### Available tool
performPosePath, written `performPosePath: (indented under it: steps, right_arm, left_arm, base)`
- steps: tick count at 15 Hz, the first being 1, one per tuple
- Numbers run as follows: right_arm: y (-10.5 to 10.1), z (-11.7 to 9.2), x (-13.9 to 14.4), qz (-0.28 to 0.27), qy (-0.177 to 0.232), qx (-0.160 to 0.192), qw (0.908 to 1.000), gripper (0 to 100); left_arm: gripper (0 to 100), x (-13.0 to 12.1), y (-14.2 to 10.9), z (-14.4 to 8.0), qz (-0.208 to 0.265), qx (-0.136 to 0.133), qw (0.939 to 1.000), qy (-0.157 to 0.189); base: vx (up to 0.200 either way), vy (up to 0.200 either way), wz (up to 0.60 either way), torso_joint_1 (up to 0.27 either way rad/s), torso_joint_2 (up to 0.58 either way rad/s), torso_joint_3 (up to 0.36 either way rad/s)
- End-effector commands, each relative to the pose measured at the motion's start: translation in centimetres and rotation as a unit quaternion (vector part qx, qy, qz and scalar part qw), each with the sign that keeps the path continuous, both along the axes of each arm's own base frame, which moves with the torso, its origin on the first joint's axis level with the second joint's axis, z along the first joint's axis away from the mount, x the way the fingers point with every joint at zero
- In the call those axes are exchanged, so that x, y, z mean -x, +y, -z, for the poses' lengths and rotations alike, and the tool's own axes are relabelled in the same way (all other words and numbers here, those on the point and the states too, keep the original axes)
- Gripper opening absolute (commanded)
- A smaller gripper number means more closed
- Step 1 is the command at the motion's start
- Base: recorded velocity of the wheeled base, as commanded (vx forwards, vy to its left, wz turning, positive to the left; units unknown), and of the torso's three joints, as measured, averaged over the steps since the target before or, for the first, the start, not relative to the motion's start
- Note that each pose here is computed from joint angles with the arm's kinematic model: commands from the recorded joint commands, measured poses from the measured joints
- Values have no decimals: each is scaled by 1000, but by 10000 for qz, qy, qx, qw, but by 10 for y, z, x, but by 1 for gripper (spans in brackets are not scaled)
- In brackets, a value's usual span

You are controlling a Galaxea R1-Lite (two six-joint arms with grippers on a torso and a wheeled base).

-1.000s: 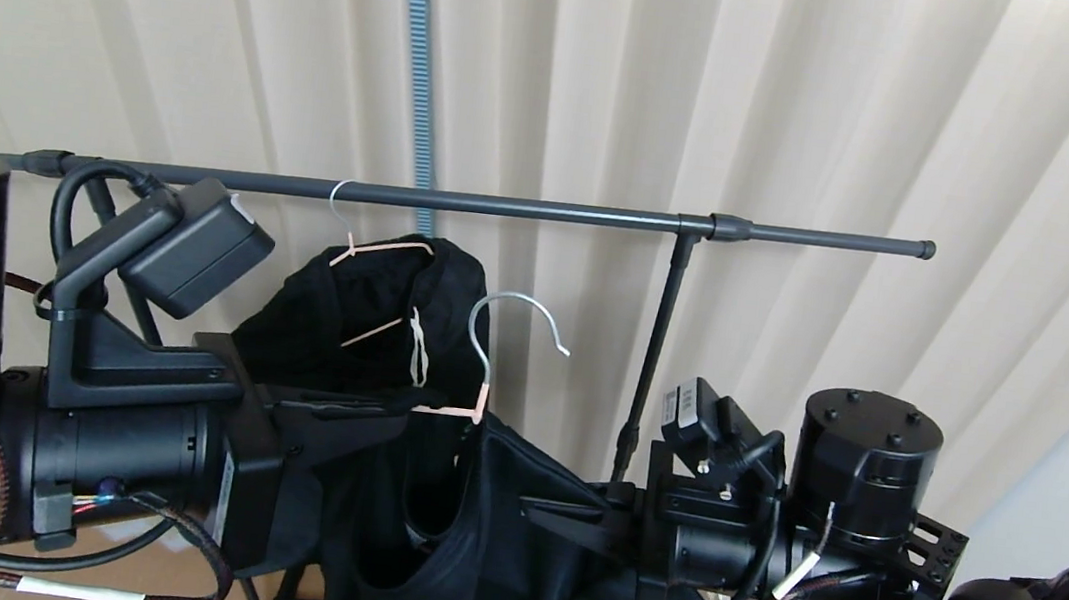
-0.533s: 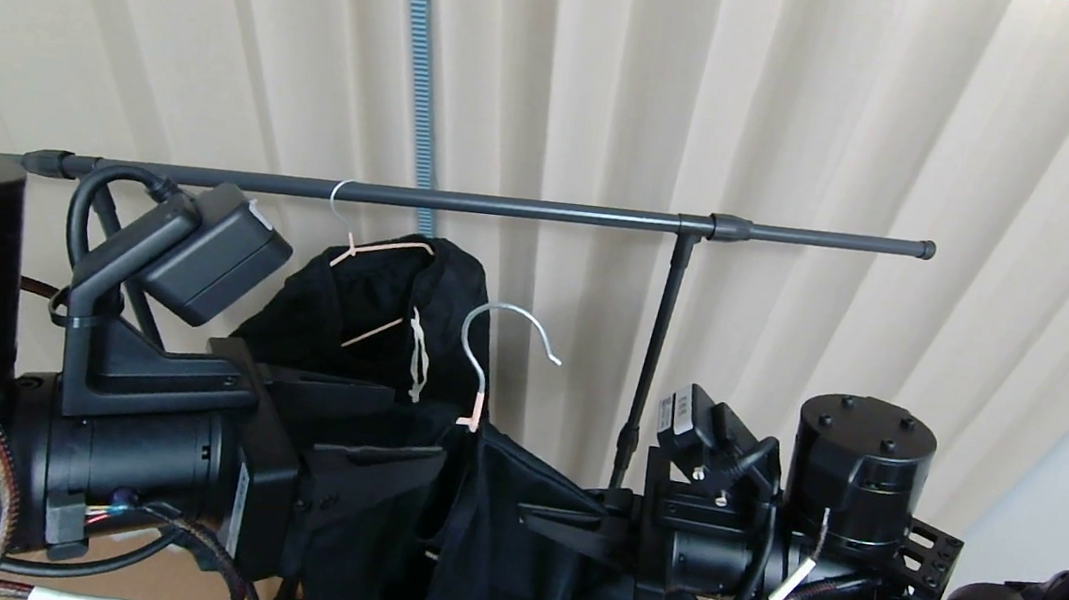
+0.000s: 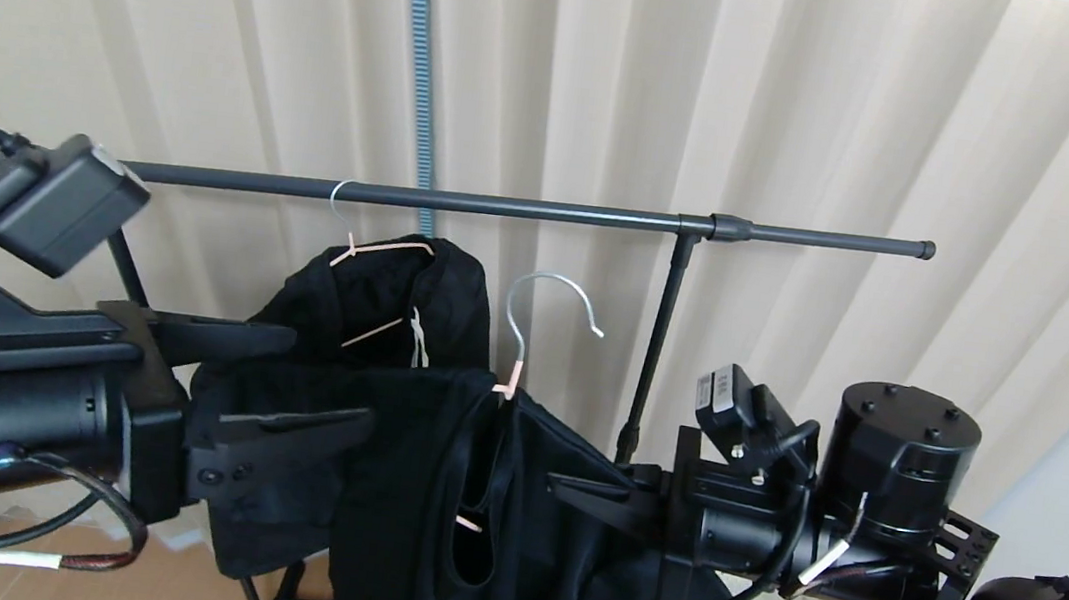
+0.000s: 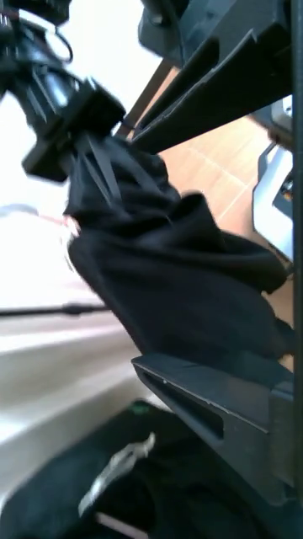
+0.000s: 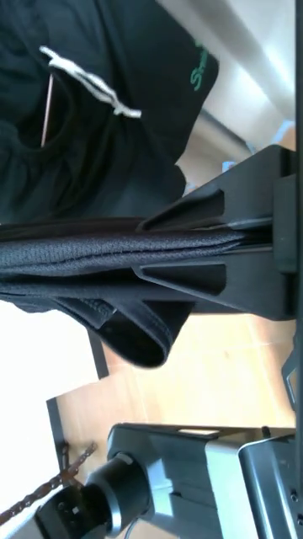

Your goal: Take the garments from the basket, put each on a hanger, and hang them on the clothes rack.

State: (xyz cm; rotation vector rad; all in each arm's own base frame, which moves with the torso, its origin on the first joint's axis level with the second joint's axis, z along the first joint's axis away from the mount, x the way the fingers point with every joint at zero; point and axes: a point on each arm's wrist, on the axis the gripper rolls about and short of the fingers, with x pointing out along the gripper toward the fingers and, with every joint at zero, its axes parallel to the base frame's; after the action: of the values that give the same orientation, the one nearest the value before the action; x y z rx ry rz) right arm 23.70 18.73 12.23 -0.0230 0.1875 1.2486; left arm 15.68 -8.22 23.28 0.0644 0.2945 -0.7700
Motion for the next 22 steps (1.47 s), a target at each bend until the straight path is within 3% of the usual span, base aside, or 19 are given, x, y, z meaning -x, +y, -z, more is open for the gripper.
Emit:
performPosePath:
  steps: [1, 3, 5, 6, 7, 10, 21, 22]
  right_arm:
    - [-13, -8, -4, 181, -152, -45, 9997, 0]
    - [-25, -7, -5, 146, -301, 15, 9994, 0]
    - [-33, -7, -6, 107, -368, 49, 9993, 0]
    - [-33, -7, -6, 107, -368, 49, 9993, 0]
    - [-41, -11, -7, -86, -421, -39, 9991, 0]
    - [-56, -18, -8, -365, -484, -182, 9980, 0]
    - [-53, -21, 5, -525, -509, -203, 9971, 0]
    - [-51, -22, 7, -563, -529, -214, 9968, 0]
  left_arm:
    - [100, -2, 47, 6, -102, 408, 9991, -36]
    - [100, -8, 72, 20, 54, 704, 9975, -10]
    - [100, -24, 89, 38, -41, 698, 9975, -45]
    - [100, -24, 89, 38, -41, 698, 9975, -45]
    - [100, -35, 92, 55, 18, 745, 9969, 257]
    - [100, -50, 93, 73, 59, 671, 9964, 520]
    - [100, -63, 83, 97, 328, 632, 9925, 993]
    - [0, -64, 82, 99, 340, 638, 9921, 1022]
  base:
    - [0, 0, 0, 0, 0, 0]
    - [0, 0, 0, 0, 0, 0]
    - [0, 0, 0, 0, 0, 0]
    - [0, 0, 0, 0, 0, 0]
    - [0, 0, 0, 0, 0, 0]
    - [0, 0, 0, 0, 0, 0]
    - [0, 0, 0, 0, 0, 0]
    - [0, 0, 0, 0, 0, 0]
